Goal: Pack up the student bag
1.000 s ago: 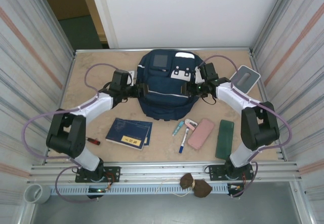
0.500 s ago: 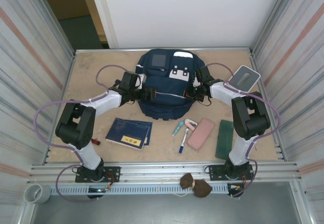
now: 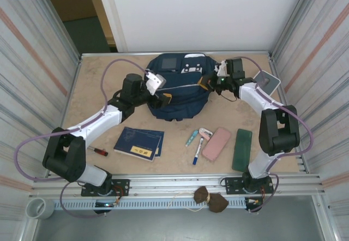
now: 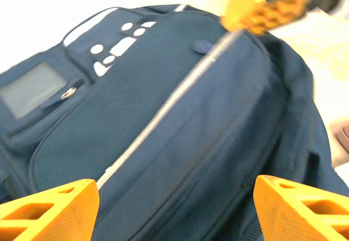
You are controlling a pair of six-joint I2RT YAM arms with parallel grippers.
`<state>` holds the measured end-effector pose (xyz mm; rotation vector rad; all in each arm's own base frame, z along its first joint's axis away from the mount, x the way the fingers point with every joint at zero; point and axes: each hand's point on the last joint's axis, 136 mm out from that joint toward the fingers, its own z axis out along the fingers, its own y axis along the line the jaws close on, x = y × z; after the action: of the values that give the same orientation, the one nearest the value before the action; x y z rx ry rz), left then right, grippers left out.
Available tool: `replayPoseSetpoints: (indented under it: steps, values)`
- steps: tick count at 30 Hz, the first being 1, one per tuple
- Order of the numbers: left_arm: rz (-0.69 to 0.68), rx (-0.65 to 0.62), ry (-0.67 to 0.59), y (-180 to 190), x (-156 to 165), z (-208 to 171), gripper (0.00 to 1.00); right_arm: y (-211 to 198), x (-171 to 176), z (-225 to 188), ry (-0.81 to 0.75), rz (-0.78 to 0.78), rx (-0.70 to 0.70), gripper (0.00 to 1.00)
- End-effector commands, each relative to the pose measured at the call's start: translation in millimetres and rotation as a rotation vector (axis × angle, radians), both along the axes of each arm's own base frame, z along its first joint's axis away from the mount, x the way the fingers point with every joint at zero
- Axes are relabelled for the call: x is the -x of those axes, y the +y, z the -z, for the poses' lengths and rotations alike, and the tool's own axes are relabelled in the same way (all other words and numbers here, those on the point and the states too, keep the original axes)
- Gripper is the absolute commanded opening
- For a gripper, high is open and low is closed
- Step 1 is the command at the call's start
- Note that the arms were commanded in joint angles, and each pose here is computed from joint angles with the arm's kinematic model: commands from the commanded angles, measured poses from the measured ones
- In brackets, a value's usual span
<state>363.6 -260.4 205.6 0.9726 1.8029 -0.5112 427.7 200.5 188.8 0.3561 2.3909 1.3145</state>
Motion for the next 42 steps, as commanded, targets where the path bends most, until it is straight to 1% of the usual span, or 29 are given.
replayPoseSetpoints:
  steps: [1, 4, 8, 12, 15, 17, 19, 21, 23, 25, 26, 27, 28, 30, 32, 37, 40, 42]
  values:
    - [0.219, -0.09, -0.198, -23, 4, -20, 0.76, 21, -2, -71, -0.109, -0.1, -0.182, 0.0]
    - [0.217, -0.157, -0.194, -27, -11, -16, 0.75, 25, -5, -75, -0.113, -0.123, -0.197, 0.0]
    - [0.254, -0.211, -0.15, -32, -16, 0, 0.72, 24, -6, -70, -0.103, -0.138, -0.176, 0.0]
    - [0.315, -0.216, -0.107, -38, -12, 14, 0.72, 29, -10, -67, -0.081, -0.144, -0.212, 0.0]
    - [0.296, -0.226, -0.106, -41, -25, 19, 0.69, 39, -10, -72, -0.08, -0.174, -0.249, 0.0]
    - [0.28, -0.227, -0.1, -42, -33, 22, 0.62, 45, -10, -75, -0.081, -0.19, -0.265, 0.0]
    - [0.275, -0.218, -0.09, -45, -37, 23, 0.48, 46, -11, -74, -0.077, -0.195, -0.265, 0.0]
    - [0.267, -0.191, -0.083, -46, -39, 20, 0.37, 42, -13, -67, -0.07, -0.187, -0.242, 0.0]
    - [0.247, -0.153, -0.075, -45, -41, 12, 0.22, 36, -17, -58, -0.058, -0.174, -0.219, 0.0]
    - [0.204, -0.115, -0.069, -41, -46, 0, 0.04, 30, -20, -47, -0.042, -0.165, -0.188, 0.0]
    - [0.175, -0.104, -0.073, -38, -49, -7, 0.0, 29, -21, -43, -0.039, -0.163, -0.168, 0.0]
    - [0.129, -0.09, -0.085, -34, -54, -16, 0.0, 24, -22, -37, -0.032, -0.152, -0.133, 0.05]
    - [0.091, -0.076, -0.1, -30, -58, -24, 0.0, 20, -21, -32, -0.029, -0.144, -0.097, 0.13]
    - [0.013, -0.036, -0.138, -22, -64, -43, 0.0, 6, -19, -22, -0.03, -0.112, -0.001, 0.33]
    - [-0.045, 0.005, -0.16, -16, -66, -60, 0.0, -9, -12, -17, -0.04, -0.069, 0.088, 0.44]
    - [-0.145, 0.08, -0.167, -4, -67, -89, 0.0, -38, 20, -16, -0.087, 0.0, 0.236, 0.63]
    - [-0.225, 0.092, -0.17, 9, -73, -98, 0.0, -63, 42, -5, -0.073, 0.036, 0.382, 0.72]
    - [-0.265, 0.099, -0.147, 16, -78, -98, 0.0, -80, 57, 6, -0.051, 0.055, 0.482, 0.78]
